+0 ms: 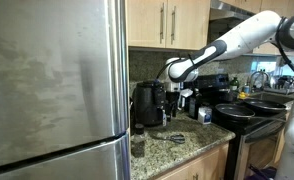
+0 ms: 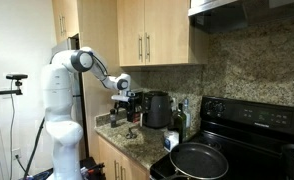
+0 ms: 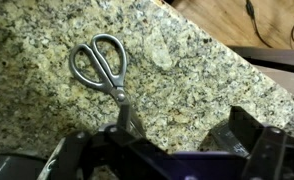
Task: Pick up the pair of scissors
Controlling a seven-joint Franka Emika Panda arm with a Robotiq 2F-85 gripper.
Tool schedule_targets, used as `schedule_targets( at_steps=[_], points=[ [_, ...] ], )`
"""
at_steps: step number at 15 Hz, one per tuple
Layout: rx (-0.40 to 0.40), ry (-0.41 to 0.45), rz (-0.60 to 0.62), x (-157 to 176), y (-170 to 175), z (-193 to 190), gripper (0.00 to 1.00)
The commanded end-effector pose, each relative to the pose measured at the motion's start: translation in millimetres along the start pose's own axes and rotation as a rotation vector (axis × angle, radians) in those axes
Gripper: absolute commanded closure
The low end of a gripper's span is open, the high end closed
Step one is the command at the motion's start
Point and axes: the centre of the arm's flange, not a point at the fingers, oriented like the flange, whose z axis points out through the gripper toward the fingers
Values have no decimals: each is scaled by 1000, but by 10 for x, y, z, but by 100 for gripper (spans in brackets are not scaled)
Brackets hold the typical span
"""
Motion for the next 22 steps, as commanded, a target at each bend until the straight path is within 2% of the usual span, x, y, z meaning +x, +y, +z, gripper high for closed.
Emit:
schedule_targets(
  at_steps=[1, 4, 6, 10, 13, 15, 22],
  points=[
    [-4, 5, -2, -17, -20, -52, 0],
    [-3, -42, 97, 313, 443, 554, 0],
    [-3, -31, 133, 362, 678, 885, 0],
    [17, -22, 166, 286, 917, 1416, 0],
    [18, -24, 153, 179, 943, 1584, 0],
    [-5, -22, 97, 143, 931, 1549, 0],
    [-86, -120, -123, -17, 860, 1578, 0]
  ],
)
